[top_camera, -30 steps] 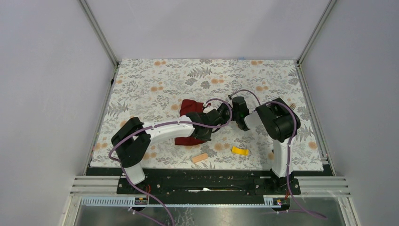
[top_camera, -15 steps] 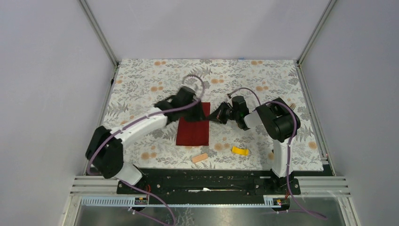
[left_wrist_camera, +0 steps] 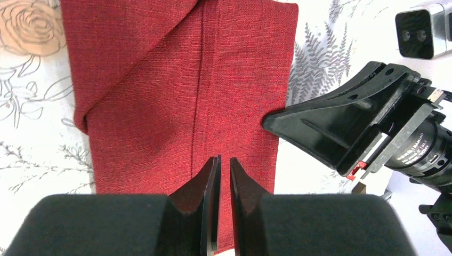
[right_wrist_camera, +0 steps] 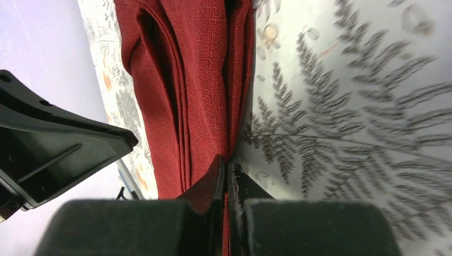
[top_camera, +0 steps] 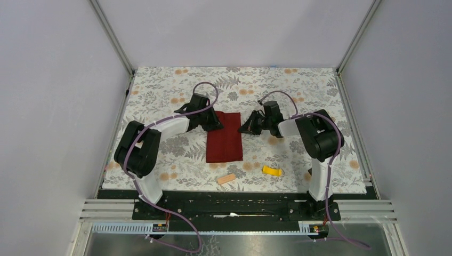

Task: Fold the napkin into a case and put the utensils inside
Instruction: Pick up the 2/3-rectangle-folded napkin at the center of the board.

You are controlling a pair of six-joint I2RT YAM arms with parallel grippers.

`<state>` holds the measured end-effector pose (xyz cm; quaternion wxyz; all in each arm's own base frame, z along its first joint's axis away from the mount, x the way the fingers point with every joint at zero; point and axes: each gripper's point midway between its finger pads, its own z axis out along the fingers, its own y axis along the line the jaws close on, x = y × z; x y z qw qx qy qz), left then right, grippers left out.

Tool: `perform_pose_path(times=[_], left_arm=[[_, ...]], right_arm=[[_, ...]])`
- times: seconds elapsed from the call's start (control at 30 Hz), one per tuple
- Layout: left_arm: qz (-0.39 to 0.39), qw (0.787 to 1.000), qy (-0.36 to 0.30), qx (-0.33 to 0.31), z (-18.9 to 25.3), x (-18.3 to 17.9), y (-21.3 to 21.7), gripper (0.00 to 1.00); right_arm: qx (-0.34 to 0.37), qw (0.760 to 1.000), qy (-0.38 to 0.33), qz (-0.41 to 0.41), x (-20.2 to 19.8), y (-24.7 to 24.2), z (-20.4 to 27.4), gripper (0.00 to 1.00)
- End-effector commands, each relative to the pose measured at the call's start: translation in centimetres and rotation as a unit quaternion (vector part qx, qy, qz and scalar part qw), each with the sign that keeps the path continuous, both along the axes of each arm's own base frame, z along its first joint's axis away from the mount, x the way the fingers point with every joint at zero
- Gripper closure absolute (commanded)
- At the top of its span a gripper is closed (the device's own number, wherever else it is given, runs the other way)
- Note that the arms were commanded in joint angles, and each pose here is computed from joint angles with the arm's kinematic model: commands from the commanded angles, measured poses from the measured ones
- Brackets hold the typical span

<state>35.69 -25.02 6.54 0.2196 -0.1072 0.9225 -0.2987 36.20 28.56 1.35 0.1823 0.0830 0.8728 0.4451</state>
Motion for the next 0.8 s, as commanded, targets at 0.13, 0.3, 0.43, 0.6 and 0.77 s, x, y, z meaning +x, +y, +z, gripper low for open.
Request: perform_pose_path(times=[0.13,0.3,0.43,0.6,0.77], left_arm=[[-0.003,0.998,-0.04,-0.045,1.1,3.4,-2.3,0.89],[0.005,0.999,-0.03,-0.038,-0.6,4.4,-2.6,0.92],[0.012,1.0,-0.012,-0.026,-2.7,4.5,-2.4,0.95],[0.021,0.999,-0.002,-0.025,-4.6,3.9,-2.0,0.96],[0.023,0.999,0.008,-0.033,-5.7,3.1,-2.0,0.97]], right_arm=[[-0.062,0.996,-0.059,0.017,3.1,-2.2,2.6,1.0],[-0.084,0.994,-0.066,0.015,3.7,-2.3,3.0,1.0],[-0.108,0.992,-0.069,0.019,3.7,-1.8,3.2,1.0],[-0.154,0.985,-0.078,0.011,3.7,-1.2,4.3,1.0],[-0.216,0.972,-0.093,-0.01,3.5,-0.2,6.1,1.0]])
